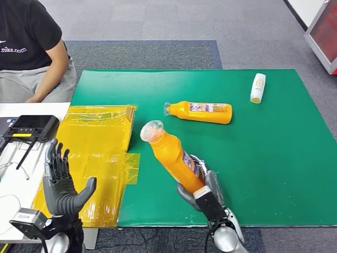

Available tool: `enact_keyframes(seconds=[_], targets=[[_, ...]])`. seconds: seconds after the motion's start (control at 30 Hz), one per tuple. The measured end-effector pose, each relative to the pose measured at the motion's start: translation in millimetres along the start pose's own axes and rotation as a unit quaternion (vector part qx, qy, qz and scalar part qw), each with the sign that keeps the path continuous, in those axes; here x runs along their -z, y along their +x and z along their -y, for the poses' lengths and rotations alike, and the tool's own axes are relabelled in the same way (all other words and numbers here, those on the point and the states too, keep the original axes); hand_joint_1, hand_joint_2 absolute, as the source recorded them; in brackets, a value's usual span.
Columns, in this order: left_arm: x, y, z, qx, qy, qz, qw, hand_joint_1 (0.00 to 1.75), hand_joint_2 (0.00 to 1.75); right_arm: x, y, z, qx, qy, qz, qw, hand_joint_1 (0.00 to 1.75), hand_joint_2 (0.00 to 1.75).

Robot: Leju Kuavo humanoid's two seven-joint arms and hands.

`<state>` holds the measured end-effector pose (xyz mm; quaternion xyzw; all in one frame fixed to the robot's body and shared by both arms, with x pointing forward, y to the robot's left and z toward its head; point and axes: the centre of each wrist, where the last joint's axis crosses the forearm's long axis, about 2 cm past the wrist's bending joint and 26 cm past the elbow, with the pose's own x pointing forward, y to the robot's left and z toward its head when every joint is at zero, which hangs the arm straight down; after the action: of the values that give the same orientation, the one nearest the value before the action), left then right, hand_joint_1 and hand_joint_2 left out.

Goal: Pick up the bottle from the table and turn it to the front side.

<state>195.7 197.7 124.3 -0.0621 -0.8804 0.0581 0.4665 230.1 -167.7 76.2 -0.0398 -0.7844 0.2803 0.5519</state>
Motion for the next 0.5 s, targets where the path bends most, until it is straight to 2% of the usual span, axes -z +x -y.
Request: enact_keyframes(seconds=[0.27,0.5], targets=[[5,-18,6,-0.074,-0.021,-0.055,0.996,0.00,1.75,6,22,-13,0.014,0.014,0.047,0.999,1.75,1.75],[17,-26,22,-0.127,-0.075,-0.063,0.987,0.00,1.75,11,30,-20,0.012,0.020,0.064,0.998,1.75,1.75]])
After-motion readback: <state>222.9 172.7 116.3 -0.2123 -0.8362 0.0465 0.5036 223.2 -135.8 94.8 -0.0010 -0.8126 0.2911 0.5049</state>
